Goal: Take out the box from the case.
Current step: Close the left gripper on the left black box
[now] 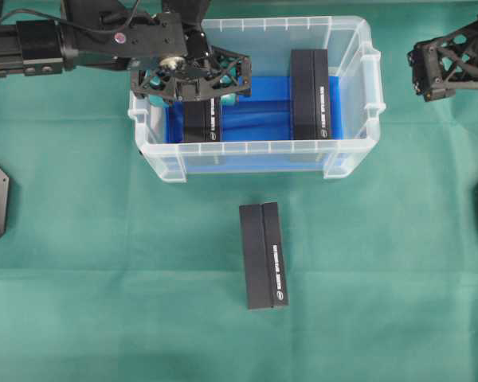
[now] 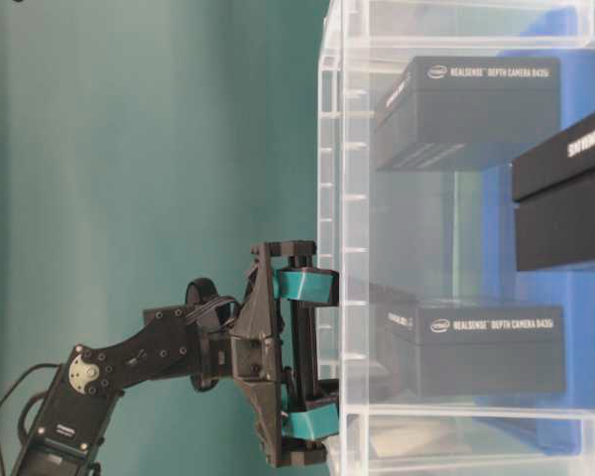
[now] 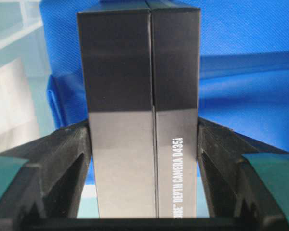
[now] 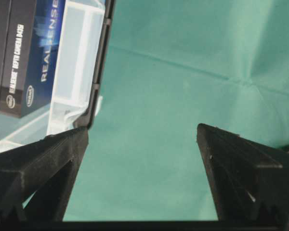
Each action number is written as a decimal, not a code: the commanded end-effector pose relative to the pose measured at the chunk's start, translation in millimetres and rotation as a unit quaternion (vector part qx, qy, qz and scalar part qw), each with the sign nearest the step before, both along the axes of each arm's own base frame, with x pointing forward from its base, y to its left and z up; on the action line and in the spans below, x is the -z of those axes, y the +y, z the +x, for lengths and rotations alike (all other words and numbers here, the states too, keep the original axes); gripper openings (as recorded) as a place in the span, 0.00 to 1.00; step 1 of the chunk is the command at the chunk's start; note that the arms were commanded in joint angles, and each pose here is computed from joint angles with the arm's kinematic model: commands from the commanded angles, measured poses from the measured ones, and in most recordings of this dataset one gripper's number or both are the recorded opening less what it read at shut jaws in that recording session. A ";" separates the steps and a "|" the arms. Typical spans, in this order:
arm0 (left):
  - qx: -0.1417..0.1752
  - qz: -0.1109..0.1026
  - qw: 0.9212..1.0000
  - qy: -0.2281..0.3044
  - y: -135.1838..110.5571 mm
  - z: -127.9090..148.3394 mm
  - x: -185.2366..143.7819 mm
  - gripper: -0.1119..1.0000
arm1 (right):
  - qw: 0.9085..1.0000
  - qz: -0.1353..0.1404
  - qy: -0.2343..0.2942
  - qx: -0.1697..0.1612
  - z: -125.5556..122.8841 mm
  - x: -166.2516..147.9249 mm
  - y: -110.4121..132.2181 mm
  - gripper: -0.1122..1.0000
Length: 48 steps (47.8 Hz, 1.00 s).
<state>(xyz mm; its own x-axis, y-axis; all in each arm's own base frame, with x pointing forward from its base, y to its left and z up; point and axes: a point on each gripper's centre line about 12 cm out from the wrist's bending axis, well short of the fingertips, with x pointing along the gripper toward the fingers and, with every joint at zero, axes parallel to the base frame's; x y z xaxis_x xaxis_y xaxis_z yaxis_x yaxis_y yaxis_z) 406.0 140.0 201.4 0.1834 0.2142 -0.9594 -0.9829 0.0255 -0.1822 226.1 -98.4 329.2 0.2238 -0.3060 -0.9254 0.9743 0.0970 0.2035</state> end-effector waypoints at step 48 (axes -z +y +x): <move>-0.003 -0.013 1.000 0.012 -13.1 -5.6 -62.7 0.64 | 0.999 -0.014 -0.029 -0.007 -0.9 -8.1 0.1 0.92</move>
